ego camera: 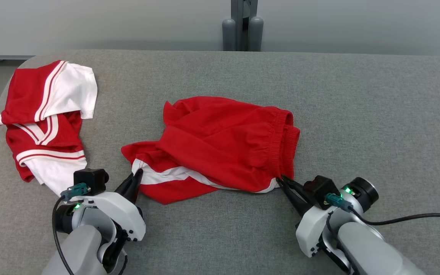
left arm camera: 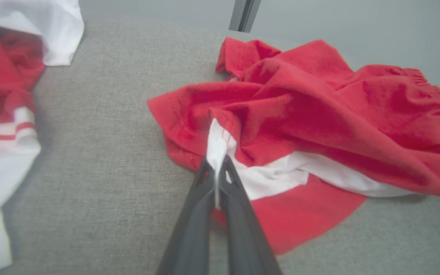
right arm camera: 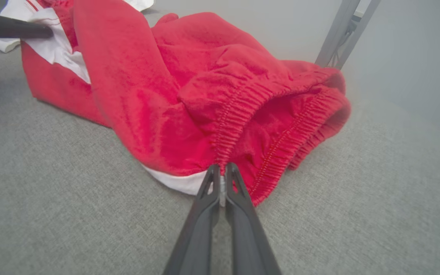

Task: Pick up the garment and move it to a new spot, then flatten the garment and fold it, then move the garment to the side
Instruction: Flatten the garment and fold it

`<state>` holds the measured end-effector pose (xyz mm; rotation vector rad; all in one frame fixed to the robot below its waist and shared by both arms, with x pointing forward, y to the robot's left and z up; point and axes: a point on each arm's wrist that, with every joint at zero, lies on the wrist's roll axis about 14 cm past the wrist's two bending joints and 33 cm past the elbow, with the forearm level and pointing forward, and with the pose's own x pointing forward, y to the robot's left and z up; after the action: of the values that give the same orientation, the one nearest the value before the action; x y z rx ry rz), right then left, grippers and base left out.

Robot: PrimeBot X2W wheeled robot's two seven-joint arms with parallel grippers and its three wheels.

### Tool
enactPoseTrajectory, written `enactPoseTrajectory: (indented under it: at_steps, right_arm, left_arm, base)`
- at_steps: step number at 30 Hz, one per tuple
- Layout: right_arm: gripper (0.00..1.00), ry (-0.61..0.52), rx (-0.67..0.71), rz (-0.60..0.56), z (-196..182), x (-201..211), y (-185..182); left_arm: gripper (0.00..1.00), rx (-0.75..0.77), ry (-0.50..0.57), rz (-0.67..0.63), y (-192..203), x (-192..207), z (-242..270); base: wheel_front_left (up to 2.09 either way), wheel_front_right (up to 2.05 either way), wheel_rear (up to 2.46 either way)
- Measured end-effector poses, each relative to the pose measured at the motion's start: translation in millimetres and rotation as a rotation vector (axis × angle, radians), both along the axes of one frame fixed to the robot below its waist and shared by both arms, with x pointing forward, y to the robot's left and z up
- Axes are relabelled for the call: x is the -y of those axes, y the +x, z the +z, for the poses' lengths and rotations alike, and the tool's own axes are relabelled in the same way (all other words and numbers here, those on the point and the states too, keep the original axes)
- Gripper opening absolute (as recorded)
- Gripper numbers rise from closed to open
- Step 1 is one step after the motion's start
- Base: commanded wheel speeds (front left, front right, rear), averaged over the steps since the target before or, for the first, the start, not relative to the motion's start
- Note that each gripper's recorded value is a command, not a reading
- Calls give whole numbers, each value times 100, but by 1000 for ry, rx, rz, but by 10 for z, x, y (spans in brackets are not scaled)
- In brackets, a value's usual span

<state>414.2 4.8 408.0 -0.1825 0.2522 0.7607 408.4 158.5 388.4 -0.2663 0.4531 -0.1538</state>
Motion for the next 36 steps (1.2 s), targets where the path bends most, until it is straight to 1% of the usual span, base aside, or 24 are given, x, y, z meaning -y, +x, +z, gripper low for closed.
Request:
enactPoseTrajectory:
  at_steps: [4,8,9,12,16,23,27,31,34,36]
  right_arm:
    - [0,39,7,-34,97,51,61]
    - [0,144,32,-90,350,84,159]
    - [0,176,56,-105,474,132,192]
    - [0,237,103,-142,713,243,264]
    - [0,330,172,-176,1073,359,298]
    - [0,476,327,-214,1779,635,226]
    - [0,524,420,-222,2146,817,129]
    - [0,550,458,-224,2442,934,80]
    - [0,519,478,-217,2594,977,142]
    - [0,499,458,-220,2602,975,245]
  left_arm:
    - [0,27,-13,20,33,-39,65]
    - [0,90,-57,58,113,-80,231]
    - [0,132,-91,72,162,-67,356]
    - [0,215,-142,73,247,-20,612]
    - [0,322,-191,53,301,48,971]
    - [0,506,-332,6,285,193,1711]
    - [0,593,-386,-44,238,268,2163]
    - [0,630,-431,-89,221,360,2525]
    - [0,636,-405,-120,311,408,2710]
    - [0,615,-385,-130,423,437,2746]
  base:
    - [0,0,0]
    - [0,0,0]
    - [0,0,0]
    - [0,0,0]
    - [0,0,0]
    - [0,0,0]
    - [0,0,0]
    - [0,0,0]
    - [0,0,0]
    - [0,0,0]
